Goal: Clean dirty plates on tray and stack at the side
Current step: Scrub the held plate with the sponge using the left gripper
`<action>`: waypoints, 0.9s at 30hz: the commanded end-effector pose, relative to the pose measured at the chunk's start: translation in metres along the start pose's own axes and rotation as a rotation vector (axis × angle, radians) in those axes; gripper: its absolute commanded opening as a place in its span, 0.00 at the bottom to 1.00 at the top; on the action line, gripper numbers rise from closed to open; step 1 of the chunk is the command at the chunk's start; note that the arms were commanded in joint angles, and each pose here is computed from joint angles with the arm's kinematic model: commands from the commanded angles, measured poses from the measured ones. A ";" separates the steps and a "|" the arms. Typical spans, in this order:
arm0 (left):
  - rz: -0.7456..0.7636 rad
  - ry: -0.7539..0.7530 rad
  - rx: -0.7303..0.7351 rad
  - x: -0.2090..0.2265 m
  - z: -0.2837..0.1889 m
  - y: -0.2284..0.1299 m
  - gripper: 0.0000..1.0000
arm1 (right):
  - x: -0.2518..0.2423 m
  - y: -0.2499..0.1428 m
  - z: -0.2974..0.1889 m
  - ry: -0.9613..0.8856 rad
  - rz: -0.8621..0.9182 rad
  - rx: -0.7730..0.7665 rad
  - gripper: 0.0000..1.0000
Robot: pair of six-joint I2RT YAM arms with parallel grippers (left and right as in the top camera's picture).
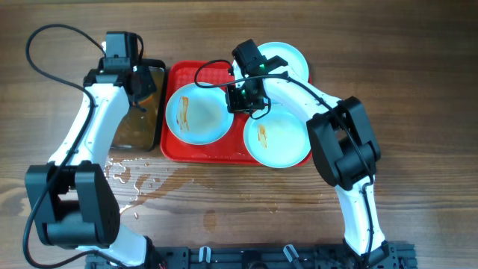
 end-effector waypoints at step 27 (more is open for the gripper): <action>0.191 -0.188 0.285 -0.084 0.078 -0.136 0.04 | -0.003 -0.005 0.012 0.018 -0.011 0.028 0.05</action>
Point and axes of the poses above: each gripper's point midway between its finger pads, its own z axis out along the fingers, its own x axis along the line the jaws close on, y = z × x, the point moved 1 cm from there along -z, back along the fingers, and after that the axes turned 1 degree about -z, right-handed, at the moved point
